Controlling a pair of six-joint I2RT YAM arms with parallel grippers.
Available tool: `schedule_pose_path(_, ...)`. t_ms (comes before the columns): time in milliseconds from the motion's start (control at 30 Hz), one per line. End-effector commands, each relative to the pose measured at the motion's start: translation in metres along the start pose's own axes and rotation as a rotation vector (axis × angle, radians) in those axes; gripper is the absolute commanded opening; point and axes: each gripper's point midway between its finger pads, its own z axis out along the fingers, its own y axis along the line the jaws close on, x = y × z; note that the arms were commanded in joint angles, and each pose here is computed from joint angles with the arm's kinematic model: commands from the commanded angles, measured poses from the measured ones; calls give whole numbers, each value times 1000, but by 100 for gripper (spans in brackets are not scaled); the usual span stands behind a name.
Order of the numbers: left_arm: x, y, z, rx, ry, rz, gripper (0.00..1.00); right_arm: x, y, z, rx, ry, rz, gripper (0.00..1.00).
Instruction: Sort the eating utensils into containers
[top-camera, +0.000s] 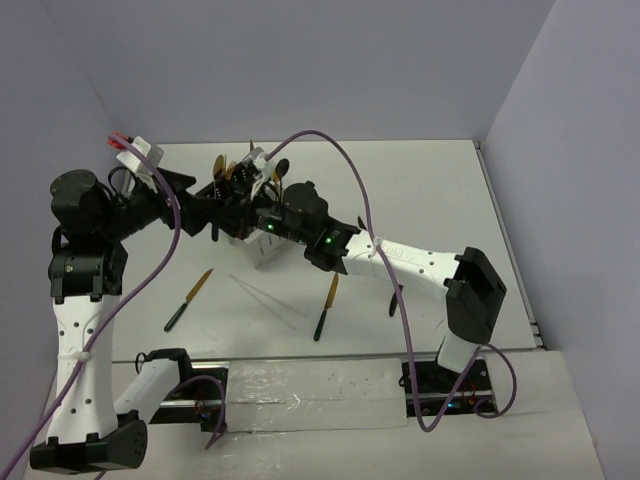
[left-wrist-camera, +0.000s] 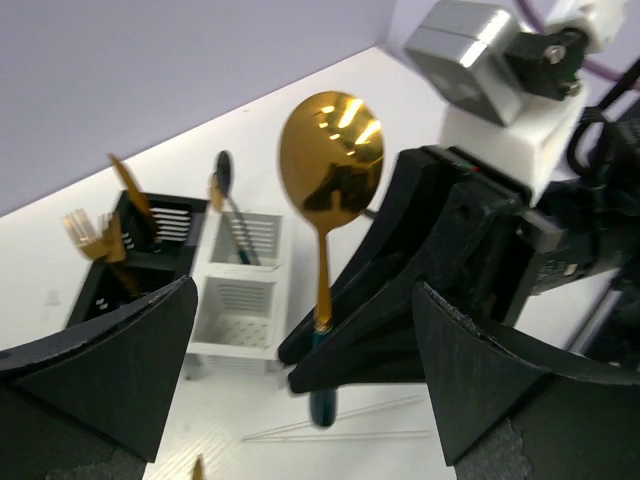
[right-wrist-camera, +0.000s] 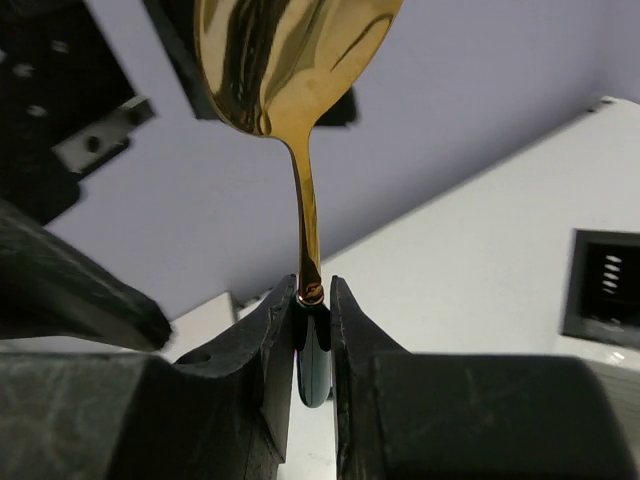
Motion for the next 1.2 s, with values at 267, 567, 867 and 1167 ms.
schedule_pose_path(267,37,94,-38,-538,166,154,99,-40,-124,-50,565,-166,-44,0)
schedule_pose_path(567,168,144,-62,-707,542,153,99,-15,-237,-91,957,-200,-57,0)
schedule_pose_path(867,276,158,-84,-675,898,143,95,30,-282,-68,1077,-97,-98,0)
schedule_pose_path(1167,317,153,-88,-608,1004,116,89,60,-288,-59,1052,-46,-53,0)
